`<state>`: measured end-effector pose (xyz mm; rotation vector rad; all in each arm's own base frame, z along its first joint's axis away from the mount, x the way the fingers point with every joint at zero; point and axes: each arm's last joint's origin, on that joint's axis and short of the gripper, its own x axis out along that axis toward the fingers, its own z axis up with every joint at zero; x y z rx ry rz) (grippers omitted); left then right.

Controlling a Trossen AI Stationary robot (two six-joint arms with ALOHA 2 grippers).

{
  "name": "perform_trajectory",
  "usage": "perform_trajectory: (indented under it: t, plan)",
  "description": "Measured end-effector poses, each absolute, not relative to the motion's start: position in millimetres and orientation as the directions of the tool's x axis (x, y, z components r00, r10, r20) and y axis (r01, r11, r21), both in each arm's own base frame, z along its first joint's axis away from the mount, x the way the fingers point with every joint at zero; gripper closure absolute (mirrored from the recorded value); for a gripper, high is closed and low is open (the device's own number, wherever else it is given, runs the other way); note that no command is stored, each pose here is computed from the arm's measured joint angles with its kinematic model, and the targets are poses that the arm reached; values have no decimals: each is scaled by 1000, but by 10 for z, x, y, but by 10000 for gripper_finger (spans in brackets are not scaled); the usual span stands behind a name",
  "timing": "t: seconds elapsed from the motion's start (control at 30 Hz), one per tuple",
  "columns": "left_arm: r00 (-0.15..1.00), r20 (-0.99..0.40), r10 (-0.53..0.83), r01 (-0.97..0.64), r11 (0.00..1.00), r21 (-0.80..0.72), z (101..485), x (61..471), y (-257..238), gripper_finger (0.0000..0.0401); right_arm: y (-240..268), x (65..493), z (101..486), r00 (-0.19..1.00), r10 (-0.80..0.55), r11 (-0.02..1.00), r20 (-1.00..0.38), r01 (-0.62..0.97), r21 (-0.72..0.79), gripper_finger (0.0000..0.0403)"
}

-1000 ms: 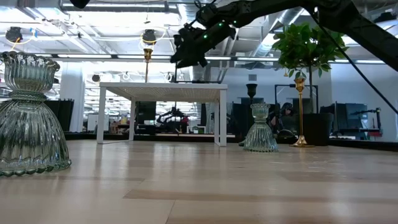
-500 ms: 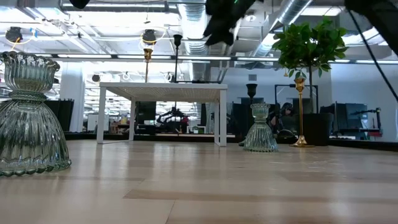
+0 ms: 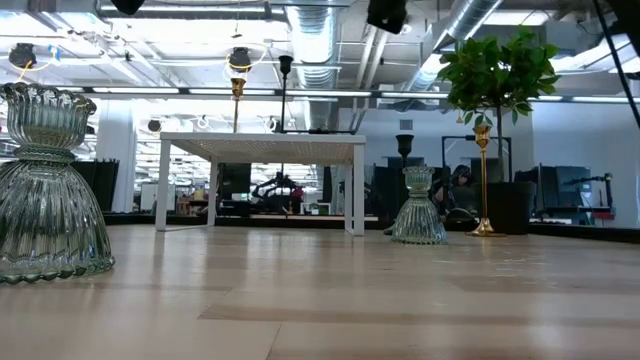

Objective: Pick & Place candle stick holders
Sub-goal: Put the top transparent candle holder on the shelf

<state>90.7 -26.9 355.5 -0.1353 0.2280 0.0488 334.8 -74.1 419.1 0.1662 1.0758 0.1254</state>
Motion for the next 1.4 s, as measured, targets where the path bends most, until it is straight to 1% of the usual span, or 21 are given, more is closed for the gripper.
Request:
perform_trajectory:
  t: [0.13, 0.27, 0.4, 0.5, 0.63, 0.8, 0.93, 1.03, 1.13, 1.23, 1.4]
  plan:
    - [973, -229, 33, -63, 990, -126, 3554, 907, -269, 396, -600, 3370, 4136, 410, 180, 982, -894, -27, 185, 347]
    - [973, -229, 33, -63, 990, -126, 3554, 907, -269, 396, -487, 3385, 4137, 402, 190, 982, -896, -69, 178, 369]
    - [973, -229, 33, -63, 990, -126, 3554, 907, -270, 396, -426, 3372, 4155, 401, 168, 986, -901, -83, 147, 398]
    - [973, -229, 33, -63, 990, -126, 3554, 907, -269, 396, -399, 3317, 4212, 415, 163, 986, -895, -88, 138, 395]
    - [973, -230, 33, -63, 990, -126, 3554, 908, -270, 396, -391, 3254, 4271, 429, 119, 993, -895, -67, 100, 398]
    - [973, -229, 33, -63, 990, -126, 3554, 908, -270, 396, -363, 3025, 4473, 486, 107, 994, -867, -70, 83, 400]
    - [973, -230, 33, -63, 990, -126, 3554, 908, -270, 396, -329, 2759, 4692, 563, 88, 996, -822, -46, 75, 402]
    - [973, -230, 33, -63, 990, -126, 3554, 908, -270, 396, -283, 2577, 4844, 624, 15, 1000, -782, 0, 20, 402]
    - [973, -229, 33, -63, 990, -126, 3554, 908, -270, 396, -211, 2484, 4921, 670, -50, 999, -741, 21, -48, 402]
    - [973, -230, 33, -63, 990, -126, 3554, 908, -270, 396, -151, 2501, 4823, 682, -42, 998, -730, -1, -59, 402]
    - [973, -229, 33, -63, 990, -126, 3554, 908, -270, 396, -134, 2550, 4398, 679, -37, 999, -733, 13, -38, 402]
